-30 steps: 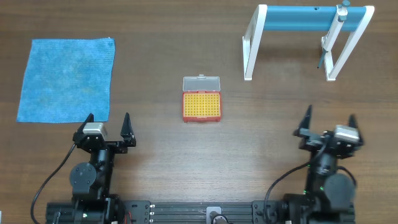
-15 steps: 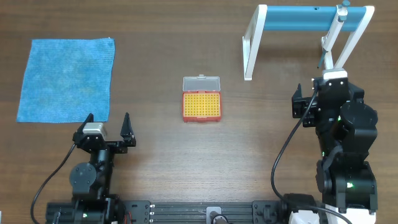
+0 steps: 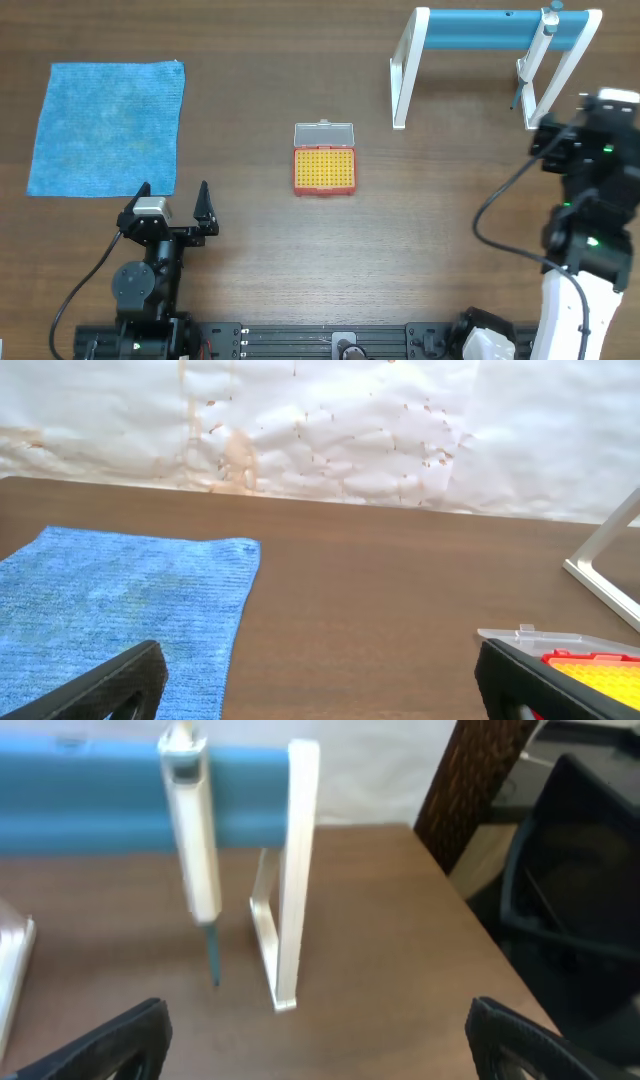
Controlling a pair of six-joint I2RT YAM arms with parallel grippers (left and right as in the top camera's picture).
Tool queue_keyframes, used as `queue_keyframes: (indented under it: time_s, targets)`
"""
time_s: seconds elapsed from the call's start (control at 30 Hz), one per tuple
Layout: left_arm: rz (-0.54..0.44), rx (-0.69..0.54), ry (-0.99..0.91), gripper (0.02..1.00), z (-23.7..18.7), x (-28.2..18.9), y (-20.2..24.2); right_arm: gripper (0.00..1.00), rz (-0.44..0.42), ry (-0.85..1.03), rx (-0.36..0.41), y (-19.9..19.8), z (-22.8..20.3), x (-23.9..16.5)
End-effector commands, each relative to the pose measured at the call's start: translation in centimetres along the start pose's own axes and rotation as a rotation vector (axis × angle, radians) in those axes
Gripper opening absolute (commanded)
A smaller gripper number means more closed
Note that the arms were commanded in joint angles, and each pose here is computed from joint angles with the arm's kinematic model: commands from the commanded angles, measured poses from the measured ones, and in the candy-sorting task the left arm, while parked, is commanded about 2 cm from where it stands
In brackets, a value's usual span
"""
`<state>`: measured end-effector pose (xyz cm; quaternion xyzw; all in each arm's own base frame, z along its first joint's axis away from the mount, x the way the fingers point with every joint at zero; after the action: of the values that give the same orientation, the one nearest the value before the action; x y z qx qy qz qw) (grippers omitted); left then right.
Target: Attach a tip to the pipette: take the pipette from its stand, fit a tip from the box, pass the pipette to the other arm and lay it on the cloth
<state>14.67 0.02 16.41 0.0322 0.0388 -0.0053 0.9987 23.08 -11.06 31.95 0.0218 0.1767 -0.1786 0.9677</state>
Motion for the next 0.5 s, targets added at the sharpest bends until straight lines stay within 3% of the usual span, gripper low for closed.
queue_keyframes:
  time_s: [0.03, 0.5]
  targets:
    - [0.013, 0.013, 0.002, 0.998, -0.1, 0.0, 0.1, 0.958, 0.134, -0.029, 0.023, -0.4, 0.6, 2.1]
    - [0.013, 0.013, 0.002, 1.000, -0.1, 0.0, 0.1, 0.961, 0.313, 0.048, 0.015, 0.2, -2.6, 11.4]
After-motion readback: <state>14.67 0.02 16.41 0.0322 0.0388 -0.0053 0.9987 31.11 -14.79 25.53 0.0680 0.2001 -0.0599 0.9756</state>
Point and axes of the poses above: each gripper's point midway between its finger pads, its own x axis out along the fingers, its own y axis along the line the jaws close on, z = x × y, the point moved 10 cm from there along -x, back along the fingers, and after that the axes turned 10 degrees about x, right-handed, at the moved point
